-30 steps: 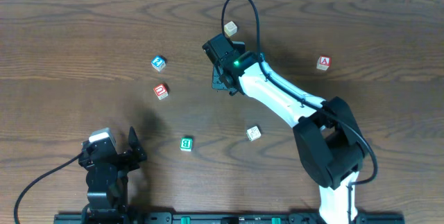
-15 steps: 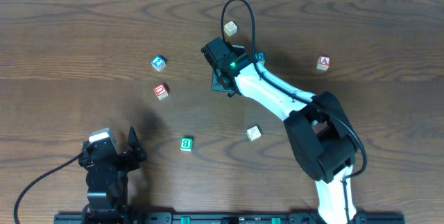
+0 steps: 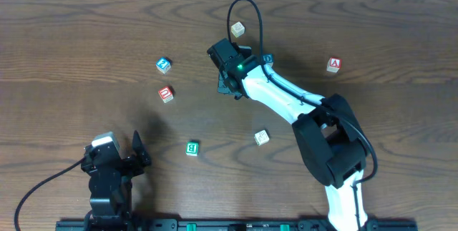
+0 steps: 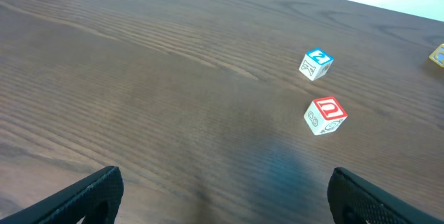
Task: Spell out Ai2
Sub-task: 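Carry the I block with right gripper toward table center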
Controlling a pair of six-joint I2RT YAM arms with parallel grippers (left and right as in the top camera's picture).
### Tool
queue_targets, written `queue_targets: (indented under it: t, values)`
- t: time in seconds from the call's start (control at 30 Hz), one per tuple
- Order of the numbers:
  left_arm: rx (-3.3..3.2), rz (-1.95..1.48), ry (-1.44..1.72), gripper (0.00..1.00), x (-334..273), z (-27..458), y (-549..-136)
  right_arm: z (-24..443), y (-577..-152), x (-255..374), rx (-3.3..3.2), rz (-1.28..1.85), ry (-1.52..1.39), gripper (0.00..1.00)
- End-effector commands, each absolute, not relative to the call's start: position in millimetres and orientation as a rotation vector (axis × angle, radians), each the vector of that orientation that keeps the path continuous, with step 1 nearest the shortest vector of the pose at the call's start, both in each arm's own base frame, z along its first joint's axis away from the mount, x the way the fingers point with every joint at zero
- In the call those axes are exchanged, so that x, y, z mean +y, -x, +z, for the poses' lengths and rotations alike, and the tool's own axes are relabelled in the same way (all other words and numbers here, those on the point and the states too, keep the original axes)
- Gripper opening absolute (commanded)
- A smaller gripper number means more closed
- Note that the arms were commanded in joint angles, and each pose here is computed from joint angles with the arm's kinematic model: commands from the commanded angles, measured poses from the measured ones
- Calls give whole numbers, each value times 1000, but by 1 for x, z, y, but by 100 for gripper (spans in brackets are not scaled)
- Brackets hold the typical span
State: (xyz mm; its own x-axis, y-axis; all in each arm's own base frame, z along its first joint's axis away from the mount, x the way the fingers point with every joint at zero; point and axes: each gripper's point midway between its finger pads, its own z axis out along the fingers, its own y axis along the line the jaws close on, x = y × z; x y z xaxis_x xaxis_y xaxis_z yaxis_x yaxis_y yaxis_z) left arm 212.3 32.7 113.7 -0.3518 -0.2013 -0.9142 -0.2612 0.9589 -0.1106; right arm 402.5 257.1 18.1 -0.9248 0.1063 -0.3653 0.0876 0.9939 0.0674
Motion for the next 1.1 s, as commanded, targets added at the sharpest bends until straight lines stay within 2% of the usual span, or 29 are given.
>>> queue_targets:
  t: [0.0,0.8,1.07]
  values:
    - [1960,97,329,95,36,105,-211,0,-395,259,2793,21,-91,2]
    - [1960,97,329,95,36,105,-211,-9,-388,259,2810,-26,-44,2]
    - [1960,97,329,95,36,105,-211,-10,-399,255,2757,-68,-68,2]
